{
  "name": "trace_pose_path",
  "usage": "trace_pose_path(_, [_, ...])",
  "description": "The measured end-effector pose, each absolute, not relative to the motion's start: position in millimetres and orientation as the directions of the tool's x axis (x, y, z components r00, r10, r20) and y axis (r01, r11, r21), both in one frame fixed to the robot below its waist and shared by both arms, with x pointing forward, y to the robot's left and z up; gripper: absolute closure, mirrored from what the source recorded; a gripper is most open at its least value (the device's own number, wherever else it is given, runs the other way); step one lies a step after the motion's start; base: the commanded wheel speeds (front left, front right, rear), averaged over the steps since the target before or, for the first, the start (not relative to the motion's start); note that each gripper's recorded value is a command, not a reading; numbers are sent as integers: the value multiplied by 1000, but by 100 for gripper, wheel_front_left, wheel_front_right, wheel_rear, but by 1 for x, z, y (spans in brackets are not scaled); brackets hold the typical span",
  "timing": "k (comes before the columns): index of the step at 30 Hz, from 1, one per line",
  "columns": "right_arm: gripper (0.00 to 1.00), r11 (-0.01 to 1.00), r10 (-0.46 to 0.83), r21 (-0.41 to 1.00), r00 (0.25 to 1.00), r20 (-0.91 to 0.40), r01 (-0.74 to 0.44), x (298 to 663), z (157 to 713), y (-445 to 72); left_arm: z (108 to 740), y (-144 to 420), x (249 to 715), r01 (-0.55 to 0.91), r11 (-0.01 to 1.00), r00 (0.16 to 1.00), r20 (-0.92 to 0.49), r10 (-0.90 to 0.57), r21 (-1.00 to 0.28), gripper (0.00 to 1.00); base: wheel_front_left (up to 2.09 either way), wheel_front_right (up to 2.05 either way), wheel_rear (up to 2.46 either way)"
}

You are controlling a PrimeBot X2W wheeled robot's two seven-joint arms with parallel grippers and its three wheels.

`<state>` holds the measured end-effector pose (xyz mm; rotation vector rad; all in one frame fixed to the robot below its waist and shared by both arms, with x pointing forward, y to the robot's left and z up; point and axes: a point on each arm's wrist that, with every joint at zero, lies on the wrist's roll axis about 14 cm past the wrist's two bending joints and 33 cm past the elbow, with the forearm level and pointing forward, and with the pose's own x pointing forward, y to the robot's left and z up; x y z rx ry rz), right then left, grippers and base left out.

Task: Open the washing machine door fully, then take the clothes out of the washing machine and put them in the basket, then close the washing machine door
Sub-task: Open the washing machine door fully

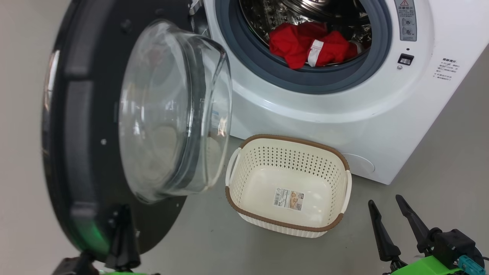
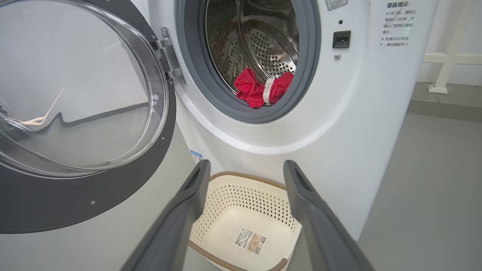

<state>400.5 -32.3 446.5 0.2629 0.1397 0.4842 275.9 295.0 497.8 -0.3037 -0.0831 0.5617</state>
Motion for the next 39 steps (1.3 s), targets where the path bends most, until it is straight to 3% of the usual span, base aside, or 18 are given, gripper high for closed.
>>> trace_pose_path(26, [0, 866, 451, 276, 890, -72, -417, 420, 439, -45, 518, 403, 276, -703, 654, 665, 67, 744, -280, 100, 0, 0, 0])
trace_pose_path(39, [0, 873, 440, 274, 894, -86, -403, 426, 431, -53, 521, 435, 286, -747, 622, 620, 90, 779, -234, 100, 0, 0, 0])
